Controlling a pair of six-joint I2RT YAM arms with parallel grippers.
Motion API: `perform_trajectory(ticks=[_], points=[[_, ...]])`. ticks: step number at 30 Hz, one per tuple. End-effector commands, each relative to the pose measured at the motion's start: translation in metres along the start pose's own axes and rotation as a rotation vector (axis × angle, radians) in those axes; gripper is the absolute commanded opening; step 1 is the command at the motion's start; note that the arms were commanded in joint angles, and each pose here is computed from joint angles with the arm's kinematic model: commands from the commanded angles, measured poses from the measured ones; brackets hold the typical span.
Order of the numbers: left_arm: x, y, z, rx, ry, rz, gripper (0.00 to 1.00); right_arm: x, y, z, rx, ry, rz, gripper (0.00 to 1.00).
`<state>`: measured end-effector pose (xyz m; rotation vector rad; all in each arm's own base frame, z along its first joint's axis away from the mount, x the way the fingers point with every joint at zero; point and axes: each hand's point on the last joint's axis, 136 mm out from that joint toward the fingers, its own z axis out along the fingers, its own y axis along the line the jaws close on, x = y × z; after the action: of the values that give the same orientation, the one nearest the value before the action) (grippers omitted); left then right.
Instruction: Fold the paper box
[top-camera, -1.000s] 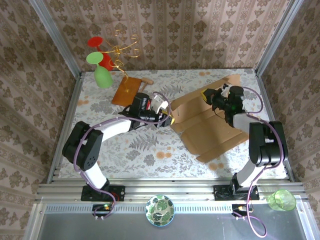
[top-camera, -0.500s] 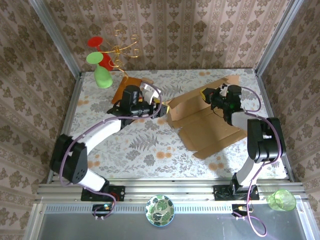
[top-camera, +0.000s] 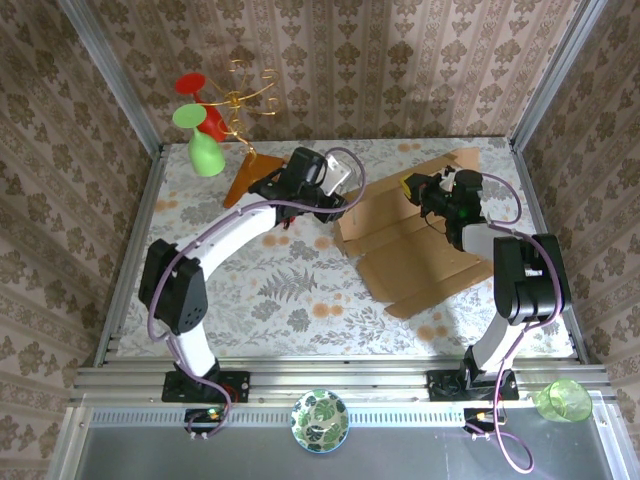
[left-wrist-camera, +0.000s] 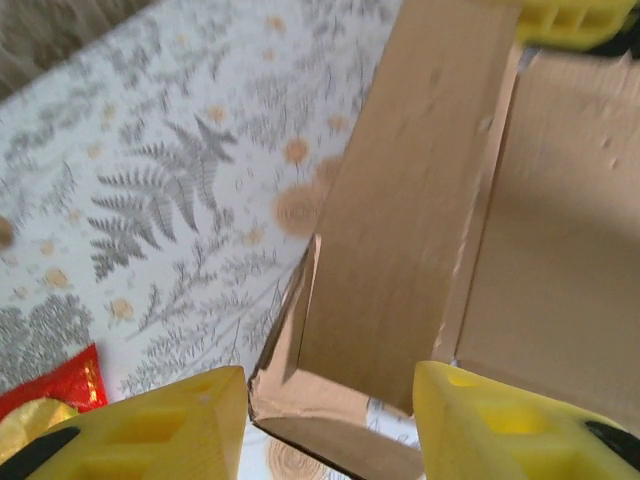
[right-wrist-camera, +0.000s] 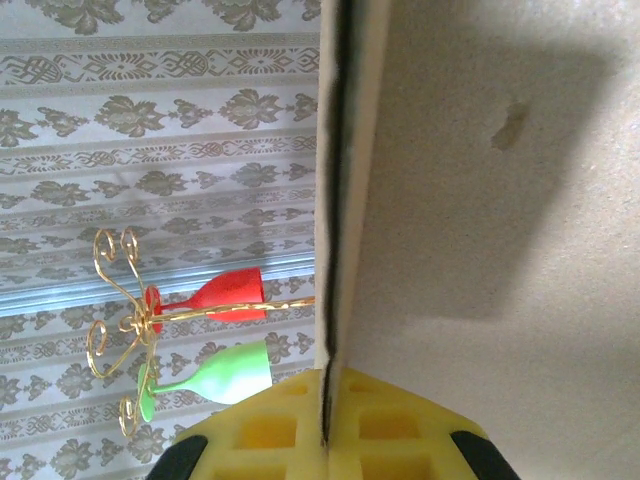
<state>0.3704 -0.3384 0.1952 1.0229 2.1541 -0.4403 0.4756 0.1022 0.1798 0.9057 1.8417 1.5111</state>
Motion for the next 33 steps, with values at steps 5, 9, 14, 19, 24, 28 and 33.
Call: perform_trajectory(ticks=[5,9,14,19,24,28,33], points=[[-0.010,-0.006,-0.001,0.033,0.028,0.124,0.48,0.002,0.006,-0.002,-0.028,-0.009,-0.016,0.00],[-0.006,-0.003,0.004,0.020,0.067,0.158,0.50,0.003,0.009,-0.003,-0.035,-0.006,-0.015,0.00],[-0.002,-0.010,0.010,0.079,0.104,0.192,0.54,0.003,0.010,-0.003,-0.039,-0.010,-0.015,0.00],[-0.001,-0.008,0.015,0.083,0.123,0.194,0.59,0.004,0.012,-0.003,-0.045,-0.008,-0.013,0.00],[-0.005,-0.015,0.025,0.089,0.128,0.198,0.63,0.006,0.010,-0.004,-0.043,-0.005,-0.008,0.00],[-0.011,-0.019,0.033,0.080,0.124,0.192,0.66,0.006,0.010,-0.004,-0.047,-0.009,-0.004,0.00],[-0.019,-0.021,0.032,0.058,0.102,0.179,0.65,0.006,0.013,-0.005,-0.061,-0.013,-0.008,0.00]])
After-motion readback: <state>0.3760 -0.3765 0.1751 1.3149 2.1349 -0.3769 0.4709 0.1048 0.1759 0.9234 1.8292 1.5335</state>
